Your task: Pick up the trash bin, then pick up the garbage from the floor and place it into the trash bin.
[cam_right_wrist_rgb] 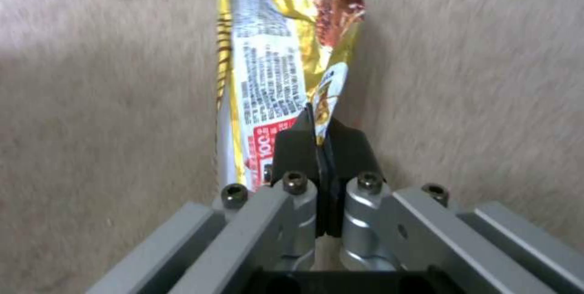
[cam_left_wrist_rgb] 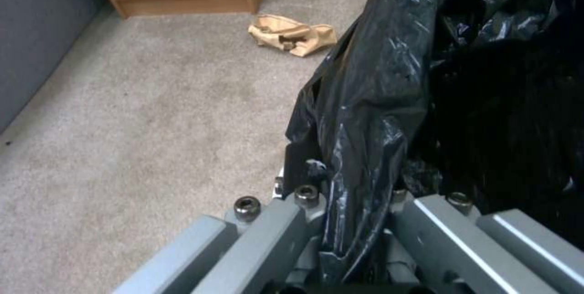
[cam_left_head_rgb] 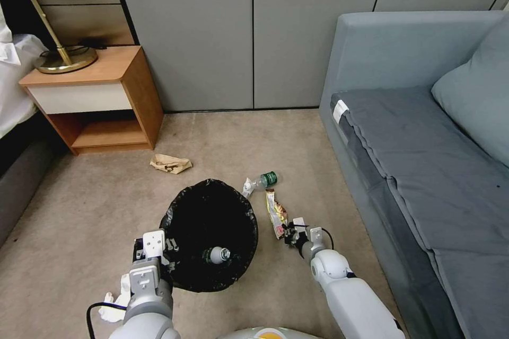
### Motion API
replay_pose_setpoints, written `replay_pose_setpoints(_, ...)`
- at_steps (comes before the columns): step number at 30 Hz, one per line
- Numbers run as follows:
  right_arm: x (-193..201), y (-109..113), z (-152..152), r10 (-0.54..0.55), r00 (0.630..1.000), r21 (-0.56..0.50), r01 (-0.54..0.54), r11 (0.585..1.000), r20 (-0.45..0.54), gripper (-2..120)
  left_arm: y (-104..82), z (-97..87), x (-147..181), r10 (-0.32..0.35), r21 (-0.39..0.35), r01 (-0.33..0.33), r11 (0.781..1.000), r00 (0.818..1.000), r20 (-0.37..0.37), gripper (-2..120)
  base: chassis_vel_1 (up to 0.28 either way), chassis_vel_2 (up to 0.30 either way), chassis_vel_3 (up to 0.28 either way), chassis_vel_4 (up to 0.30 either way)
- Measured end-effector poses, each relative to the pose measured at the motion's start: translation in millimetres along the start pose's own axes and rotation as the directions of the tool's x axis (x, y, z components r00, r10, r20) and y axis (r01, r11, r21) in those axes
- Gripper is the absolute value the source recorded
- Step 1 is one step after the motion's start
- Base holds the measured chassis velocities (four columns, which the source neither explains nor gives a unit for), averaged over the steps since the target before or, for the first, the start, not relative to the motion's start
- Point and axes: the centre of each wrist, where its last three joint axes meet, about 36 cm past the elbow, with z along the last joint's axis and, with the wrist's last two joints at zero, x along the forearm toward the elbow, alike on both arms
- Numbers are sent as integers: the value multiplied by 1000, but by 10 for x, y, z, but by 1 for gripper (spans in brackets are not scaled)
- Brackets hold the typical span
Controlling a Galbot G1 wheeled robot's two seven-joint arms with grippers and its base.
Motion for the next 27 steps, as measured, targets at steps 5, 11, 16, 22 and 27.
replay_pose_setpoints(5,122,19,-182,-4,997,6,4,1000,83,0,1,10,-14,2,0,-2,1000,1000,1,1,0,0,0,0)
replay_pose_setpoints(11,364,150,-523,-28,976,14,25,1000,217,0,0,17,-30,6,0,-6,1000,1000,0,1,0,0,0,0)
replay_pose_setpoints(16,770,371,-935,-77,922,29,71,997,380,0,0,18,-34,9,2,-9,1000,1000,0,1,0,0,0,0)
replay_pose_setpoints(22,1347,695,-1292,-210,803,92,192,977,558,0,-1,22,-39,11,3,-11,1000,1000,-2,1,0,0,0,0)
replay_pose_setpoints(27,1844,968,-1354,-382,660,219,319,922,647,0,-7,31,-54,13,3,-13,1000,1000,-4,1,0,0,0,0)
